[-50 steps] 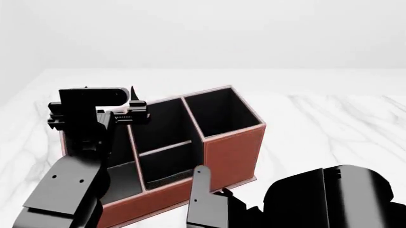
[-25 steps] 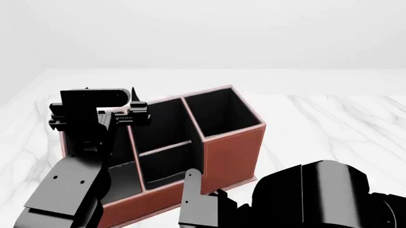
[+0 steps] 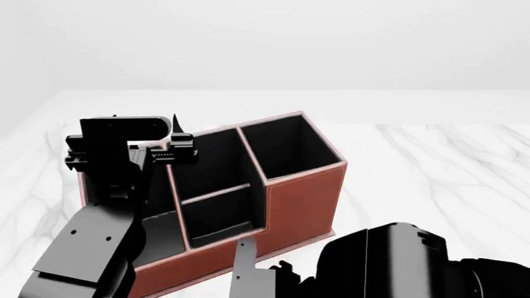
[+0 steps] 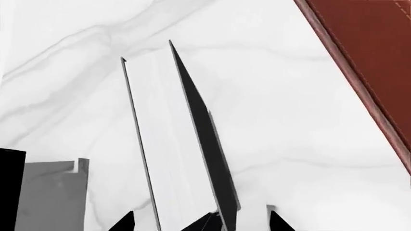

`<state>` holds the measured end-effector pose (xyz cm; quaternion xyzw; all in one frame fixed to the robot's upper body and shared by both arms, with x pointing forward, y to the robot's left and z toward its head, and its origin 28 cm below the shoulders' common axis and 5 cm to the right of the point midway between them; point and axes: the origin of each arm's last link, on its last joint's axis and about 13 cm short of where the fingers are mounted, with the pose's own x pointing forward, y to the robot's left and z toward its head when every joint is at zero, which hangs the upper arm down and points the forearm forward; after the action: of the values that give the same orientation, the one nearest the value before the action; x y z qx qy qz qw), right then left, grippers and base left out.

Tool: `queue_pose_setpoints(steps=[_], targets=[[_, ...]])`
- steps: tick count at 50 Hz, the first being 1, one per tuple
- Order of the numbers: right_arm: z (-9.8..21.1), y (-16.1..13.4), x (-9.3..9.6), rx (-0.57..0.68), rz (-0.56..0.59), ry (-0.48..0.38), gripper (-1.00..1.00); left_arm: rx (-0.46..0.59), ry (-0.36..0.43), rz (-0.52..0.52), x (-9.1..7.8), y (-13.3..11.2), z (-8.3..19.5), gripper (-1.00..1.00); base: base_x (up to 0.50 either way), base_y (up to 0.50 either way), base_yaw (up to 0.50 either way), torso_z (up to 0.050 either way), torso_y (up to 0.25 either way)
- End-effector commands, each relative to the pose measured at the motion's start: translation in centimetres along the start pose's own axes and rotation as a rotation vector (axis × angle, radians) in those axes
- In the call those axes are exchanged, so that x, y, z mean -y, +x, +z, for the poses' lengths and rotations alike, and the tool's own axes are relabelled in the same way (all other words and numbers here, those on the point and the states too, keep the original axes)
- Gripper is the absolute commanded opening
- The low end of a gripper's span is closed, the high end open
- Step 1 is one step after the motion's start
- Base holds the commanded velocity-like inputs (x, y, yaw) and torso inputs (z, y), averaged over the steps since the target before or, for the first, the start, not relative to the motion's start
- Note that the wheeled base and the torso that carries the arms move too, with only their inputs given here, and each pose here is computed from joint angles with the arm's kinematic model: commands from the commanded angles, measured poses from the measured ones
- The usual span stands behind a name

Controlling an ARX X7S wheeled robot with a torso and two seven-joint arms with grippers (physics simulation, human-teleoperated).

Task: Pick up the book and place it in the right compartment of the caddy.

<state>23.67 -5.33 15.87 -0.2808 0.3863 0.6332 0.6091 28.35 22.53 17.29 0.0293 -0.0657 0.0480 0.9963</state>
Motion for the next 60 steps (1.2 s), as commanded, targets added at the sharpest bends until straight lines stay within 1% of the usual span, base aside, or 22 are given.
queue_pose_setpoints(steps=[1, 15, 16, 25, 35, 38, 42, 43, 45, 46, 47, 49, 50, 53, 60], targets=[[-0.5, 1.3, 0.0, -0.045, 0.024, -0.002, 1.0, -0.001, 0.001, -0.003, 0.1, 0.0, -0.1, 1.0, 0.0, 0.0, 0.0, 0.0, 0.0], [-0.8, 1.9, 0.0, -0.073, 0.04, -0.011, 1.0, 0.001, 0.0, -0.003, 0.1, 0.0, 0.0, 1.0, 0.0, 0.0, 0.0, 0.0, 0.0], [-0.8, 1.9, 0.0, -0.073, 0.033, -0.012, -1.0, 0.002, 0.0, -0.003, 0.0, 0.0, 0.0, 1.0, 0.0, 0.0, 0.0, 0.0, 0.0], [-0.8, 1.9, 0.0, -0.047, -0.022, -0.042, -1.0, 0.0, -0.002, 0.0, 0.0, 0.0, -0.2, 1.0, 0.0, 0.0, 0.0, 0.0, 0.0], [-0.8, 1.3, 0.0, -0.023, -0.078, -0.044, -1.0, -0.002, -0.001, 0.0, 0.0, -0.1, -0.3, 1.0, 0.0, 0.0, 0.0, 0.0, 0.0], [-0.7, 0.5, -0.4, -0.002, -0.122, -0.052, -1.0, -0.001, -0.002, 0.002, -0.1, 0.0, -0.2, 1.0, 0.0, 0.0, 0.0, 0.0, 0.0], [-0.4, -0.6, -1.2, 0.027, -0.138, -0.061, -1.0, 0.001, -0.003, 0.004, -0.1, -0.1, -0.2, 1.0, 0.0, 0.0, 0.0, 0.0, 0.0], [-0.3, -1.6, -1.9, 0.063, -0.167, -0.074, -1.0, 0.002, -0.003, 0.006, -0.2, -0.1, -0.1, 1.0, 0.0, 0.0, 0.0, 0.0, 0.0], [-0.3, -1.6, -2.0, 0.063, -0.167, -0.074, -1.0, 0.002, -0.003, 0.006, -0.2, -0.1, -0.1, 1.0, 0.0, 0.0, 0.0, 0.0, 0.0], [-0.4, -2.7, -2.7, 0.089, -0.202, -0.051, -1.0, 0.002, -0.002, 0.006, -0.2, -0.1, -0.1, 1.0, 0.0, 0.0, 0.0, 0.0, 0.0], [-0.3, -3.2, -2.9, 0.095, -0.218, -0.032, -1.0, 0.003, -0.002, 0.006, -0.2, -0.1, -0.1, 1.0, 0.0, 0.0, 0.0, 0.0, 0.0], [-0.2, -3.6, -3.0, 0.102, -0.235, -0.026, -1.0, 0.004, -0.002, 0.006, -0.2, -0.1, -0.1, 1.0, 0.0, 0.0, 0.0, 0.0, 0.0], [-0.1, -4.4, -3.3, 0.116, -0.258, -0.017, -1.0, 0.004, -0.003, 0.006, -0.2, -0.1, -0.1, 1.0, 0.0, 0.0, 0.0, 0.0, 0.0], [0.1, -5.4, -3.8, 0.137, -0.285, 0.0, -1.0, 0.005, -0.004, 0.006, -0.2, -0.1, -0.1, 1.0, 0.0, 0.0, 0.0, 0.0, 0.0], [0.1, -6.2, -4.1, 0.164, -0.33, 0.016, -1.0, 0.007, -0.005, 0.006, -0.2, -0.1, 0.0, 1.0, 0.0, 0.0, 0.0, 0.0, 0.0]])
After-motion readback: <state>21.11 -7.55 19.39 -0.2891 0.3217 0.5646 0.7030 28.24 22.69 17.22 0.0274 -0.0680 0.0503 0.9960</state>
